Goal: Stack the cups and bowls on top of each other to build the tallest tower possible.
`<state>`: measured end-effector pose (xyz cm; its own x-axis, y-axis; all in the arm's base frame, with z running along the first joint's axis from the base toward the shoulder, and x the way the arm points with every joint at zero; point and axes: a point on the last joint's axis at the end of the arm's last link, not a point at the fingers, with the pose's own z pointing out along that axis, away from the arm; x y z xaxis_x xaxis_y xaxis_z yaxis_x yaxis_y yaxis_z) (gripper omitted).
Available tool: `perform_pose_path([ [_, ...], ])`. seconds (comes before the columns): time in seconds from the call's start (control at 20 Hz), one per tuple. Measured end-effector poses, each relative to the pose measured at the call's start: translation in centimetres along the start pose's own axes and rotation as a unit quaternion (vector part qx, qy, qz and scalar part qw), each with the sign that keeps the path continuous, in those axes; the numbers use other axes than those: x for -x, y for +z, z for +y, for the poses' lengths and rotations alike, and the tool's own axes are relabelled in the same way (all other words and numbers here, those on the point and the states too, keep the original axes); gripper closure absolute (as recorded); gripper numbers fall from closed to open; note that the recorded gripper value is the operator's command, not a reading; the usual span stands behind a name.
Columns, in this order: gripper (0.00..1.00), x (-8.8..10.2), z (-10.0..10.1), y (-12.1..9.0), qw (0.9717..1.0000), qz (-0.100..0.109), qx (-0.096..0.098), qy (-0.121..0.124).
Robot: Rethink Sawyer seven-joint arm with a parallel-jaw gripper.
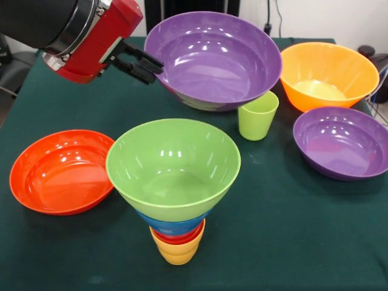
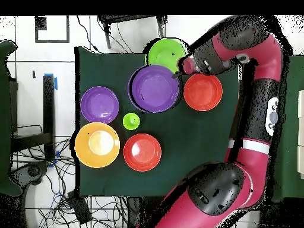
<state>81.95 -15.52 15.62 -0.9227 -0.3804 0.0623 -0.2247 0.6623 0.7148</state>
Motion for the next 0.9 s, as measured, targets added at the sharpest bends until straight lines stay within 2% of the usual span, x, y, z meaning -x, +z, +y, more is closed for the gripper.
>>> perform_pose_path([
  [0.45,1.00,-0.5,-0.6,-0.4,0.9999,0.009,0.013,0.007],
  [0.9,1.00,-0.7,-1.4,-0.5,0.9997,0.020,0.009,0.015],
])
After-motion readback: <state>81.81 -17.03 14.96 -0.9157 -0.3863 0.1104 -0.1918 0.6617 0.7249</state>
